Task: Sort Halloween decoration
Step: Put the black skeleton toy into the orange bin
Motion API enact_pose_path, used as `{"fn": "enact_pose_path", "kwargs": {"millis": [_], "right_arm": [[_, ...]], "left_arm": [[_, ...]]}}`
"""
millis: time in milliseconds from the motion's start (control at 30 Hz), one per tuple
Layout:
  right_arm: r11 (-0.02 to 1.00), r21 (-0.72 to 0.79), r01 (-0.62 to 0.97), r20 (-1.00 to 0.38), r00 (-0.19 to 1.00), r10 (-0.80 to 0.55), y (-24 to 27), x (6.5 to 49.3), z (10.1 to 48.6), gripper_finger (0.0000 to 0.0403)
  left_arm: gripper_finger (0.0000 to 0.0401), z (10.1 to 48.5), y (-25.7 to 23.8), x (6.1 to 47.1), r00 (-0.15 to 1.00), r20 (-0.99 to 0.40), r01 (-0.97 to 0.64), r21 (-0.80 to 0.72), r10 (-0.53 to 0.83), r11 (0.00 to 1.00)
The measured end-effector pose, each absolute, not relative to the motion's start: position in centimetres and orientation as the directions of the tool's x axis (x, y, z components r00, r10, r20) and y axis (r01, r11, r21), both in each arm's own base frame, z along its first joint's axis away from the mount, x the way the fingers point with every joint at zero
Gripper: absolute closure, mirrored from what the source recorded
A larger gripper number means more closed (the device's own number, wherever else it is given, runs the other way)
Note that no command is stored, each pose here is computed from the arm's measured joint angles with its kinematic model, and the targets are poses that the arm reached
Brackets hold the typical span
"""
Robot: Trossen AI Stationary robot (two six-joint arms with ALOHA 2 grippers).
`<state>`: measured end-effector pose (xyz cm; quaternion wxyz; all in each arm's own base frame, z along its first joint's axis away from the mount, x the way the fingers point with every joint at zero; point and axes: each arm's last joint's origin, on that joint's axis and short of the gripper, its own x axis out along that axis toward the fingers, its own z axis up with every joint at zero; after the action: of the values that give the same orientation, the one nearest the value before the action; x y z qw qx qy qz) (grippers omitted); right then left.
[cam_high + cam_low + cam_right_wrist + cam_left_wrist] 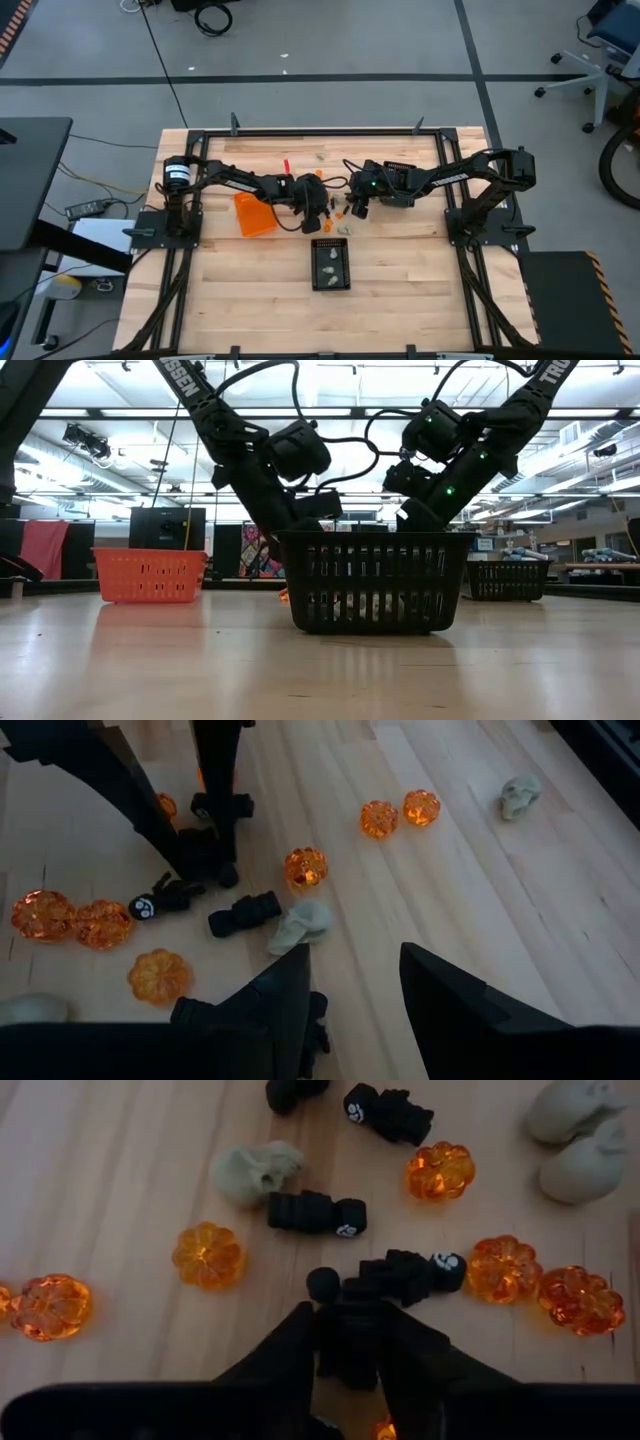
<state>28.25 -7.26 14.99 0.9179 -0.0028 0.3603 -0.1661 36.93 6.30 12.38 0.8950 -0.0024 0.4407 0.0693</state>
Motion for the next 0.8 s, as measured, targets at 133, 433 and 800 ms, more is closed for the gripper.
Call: {"fn": "enact_pose_path", "kwargs": {"millis": [133,433,800], "right_arm": [[0.945,-0.126,0.302,-0.66,0.685,-0.307,-7.3,28.2,15.0,0.0243],[0.945,-0.127,0.301,-0.66,0.685,-0.307,-7.3,28.2,15.0,0.0243],[0.945,-0.126,0.301,-0.654,0.691,-0.308,-7.3,28.3,15.1,0.0243]], "left_arm": [[0.0314,12.7,6.3,36.8,0.603,-0.788,-0.119,0.065,0.124,0.991],[0.0341,16.6,6.3,35.4,0.614,-0.766,-0.13,0.141,0.191,0.981],[0.0363,21.9,5.1,32.3,0.619,-0.764,-0.15,0.11,0.18,0.983]]}}
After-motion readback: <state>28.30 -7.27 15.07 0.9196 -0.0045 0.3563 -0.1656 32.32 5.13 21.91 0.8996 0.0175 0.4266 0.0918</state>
